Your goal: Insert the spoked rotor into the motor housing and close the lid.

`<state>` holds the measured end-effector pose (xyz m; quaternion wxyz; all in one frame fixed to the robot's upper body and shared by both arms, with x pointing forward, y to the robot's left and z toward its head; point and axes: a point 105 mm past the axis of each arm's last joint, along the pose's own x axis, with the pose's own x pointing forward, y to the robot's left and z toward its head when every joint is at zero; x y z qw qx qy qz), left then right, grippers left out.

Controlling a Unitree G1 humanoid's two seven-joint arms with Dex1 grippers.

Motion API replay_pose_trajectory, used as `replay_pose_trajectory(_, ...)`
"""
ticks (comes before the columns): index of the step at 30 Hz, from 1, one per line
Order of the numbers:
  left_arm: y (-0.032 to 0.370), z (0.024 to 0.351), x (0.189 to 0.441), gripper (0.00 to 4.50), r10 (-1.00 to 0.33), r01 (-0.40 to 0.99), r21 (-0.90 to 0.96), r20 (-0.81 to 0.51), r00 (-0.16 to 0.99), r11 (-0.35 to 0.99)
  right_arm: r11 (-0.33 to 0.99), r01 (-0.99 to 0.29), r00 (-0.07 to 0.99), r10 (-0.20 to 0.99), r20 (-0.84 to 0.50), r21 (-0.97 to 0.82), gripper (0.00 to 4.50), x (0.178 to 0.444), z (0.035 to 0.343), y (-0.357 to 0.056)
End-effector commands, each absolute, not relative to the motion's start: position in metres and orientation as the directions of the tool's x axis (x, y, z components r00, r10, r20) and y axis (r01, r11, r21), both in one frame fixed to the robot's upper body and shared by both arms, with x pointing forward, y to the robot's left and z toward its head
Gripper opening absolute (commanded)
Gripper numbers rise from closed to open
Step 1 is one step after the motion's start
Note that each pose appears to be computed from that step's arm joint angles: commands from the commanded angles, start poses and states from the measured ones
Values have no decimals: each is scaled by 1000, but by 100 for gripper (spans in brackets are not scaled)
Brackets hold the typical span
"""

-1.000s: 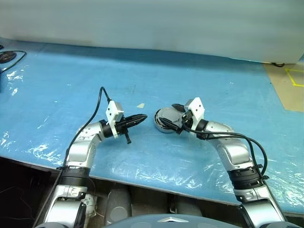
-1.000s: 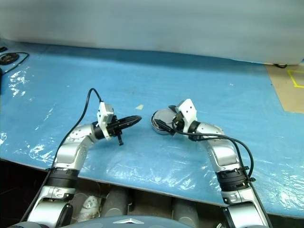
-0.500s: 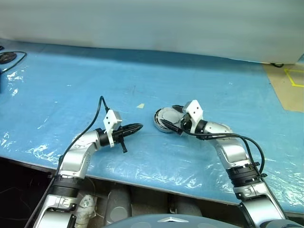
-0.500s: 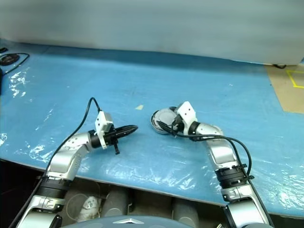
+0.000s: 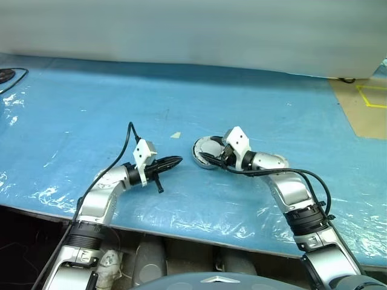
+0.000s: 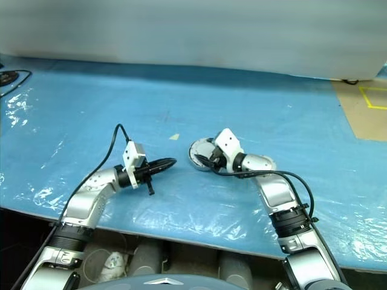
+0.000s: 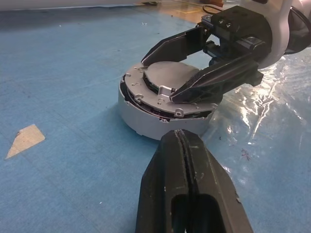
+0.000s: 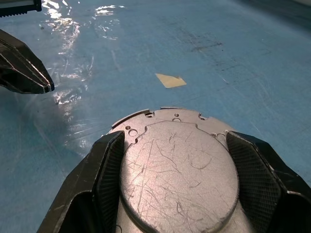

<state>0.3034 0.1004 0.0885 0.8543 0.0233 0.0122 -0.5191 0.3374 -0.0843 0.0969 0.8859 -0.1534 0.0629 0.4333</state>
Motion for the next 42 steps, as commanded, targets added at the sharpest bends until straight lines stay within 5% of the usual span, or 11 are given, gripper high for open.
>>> replay_pose_trajectory(1, 99, 96, 306, 0, -886, 885, 59, -22, 463, 461, 618, -757, 653, 722, -228, -214, 299, 346, 104, -83)
replay_pose_trajectory(9, 100, 91, 306, 0, -883, 883, 57, -32, 468, 466, 642, -739, 672, 721, -167, -203, 299, 353, 125, -70)
replay_pose_trajectory(19, 97, 89, 307, 0, -884, 885, 52, -36, 465, 463, 605, -736, 677, 658, -329, -304, 299, 344, 80, -78)
replay_pose_trajectory(32, 88, 92, 312, 0, -899, 898, 71, -30, 438, 435, 754, -656, 717, 606, -346, -39, 299, 346, 65, -76)
replay_pose_trajectory(42, 86, 91, 314, 0, -898, 896, 73, -24, 440, 437, 739, -639, 734, 504, -455, -214, 299, 345, 40, -88)
